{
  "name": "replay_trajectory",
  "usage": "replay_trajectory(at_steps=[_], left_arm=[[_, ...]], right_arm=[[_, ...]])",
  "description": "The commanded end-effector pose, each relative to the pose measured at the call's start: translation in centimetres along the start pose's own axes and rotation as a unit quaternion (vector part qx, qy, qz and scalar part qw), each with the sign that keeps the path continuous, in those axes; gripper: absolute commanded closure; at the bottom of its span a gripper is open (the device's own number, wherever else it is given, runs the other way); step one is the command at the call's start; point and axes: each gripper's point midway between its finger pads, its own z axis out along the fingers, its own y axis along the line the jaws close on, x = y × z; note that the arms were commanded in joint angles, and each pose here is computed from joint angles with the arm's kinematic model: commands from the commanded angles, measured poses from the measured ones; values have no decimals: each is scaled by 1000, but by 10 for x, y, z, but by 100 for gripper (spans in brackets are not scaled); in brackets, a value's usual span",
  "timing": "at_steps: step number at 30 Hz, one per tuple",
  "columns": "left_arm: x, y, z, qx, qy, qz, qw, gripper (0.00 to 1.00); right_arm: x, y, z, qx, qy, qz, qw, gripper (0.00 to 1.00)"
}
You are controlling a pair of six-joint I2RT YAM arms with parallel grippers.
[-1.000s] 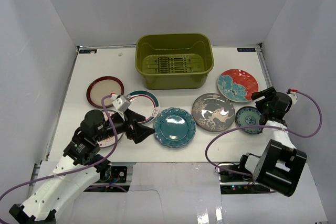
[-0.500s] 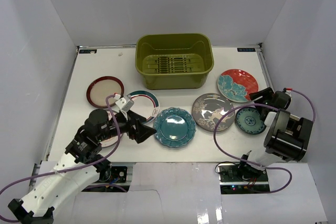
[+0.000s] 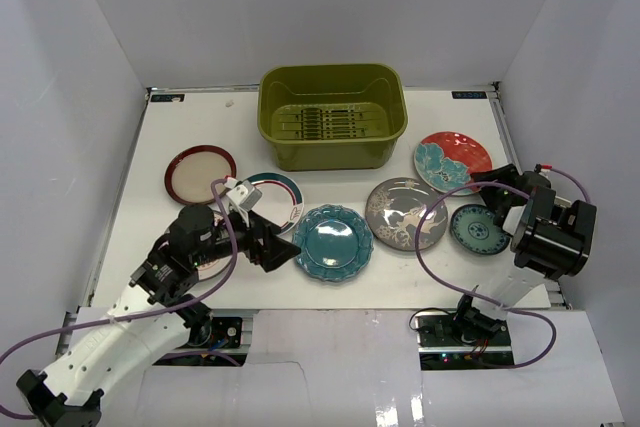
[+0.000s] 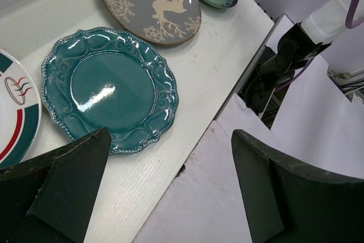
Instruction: Place the plates into the plastic bin on the countertop
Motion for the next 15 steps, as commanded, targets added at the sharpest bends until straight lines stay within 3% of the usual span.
replay_trajectory(at_steps=[1, 4, 8, 11, 15], left_arm=[[3, -1, 1, 3, 7, 1, 1000, 2], [4, 0, 2, 3, 10, 0, 1000, 2], [6, 2, 3, 0, 14, -3, 1000, 2], [6, 4, 5, -3, 17, -5, 1000, 2], [7, 6, 6, -6, 21, -8, 1000, 2]], right_arm=[[-5, 16, 6, -49, -15, 29, 998, 43], [-3, 18, 7, -66, -25, 52, 996, 54], [-10, 25, 5, -86, -48, 71, 993, 81], [-24, 39, -3, -103, -71, 72, 990, 92], [-60, 82, -30, -149, -124, 51, 980, 92]])
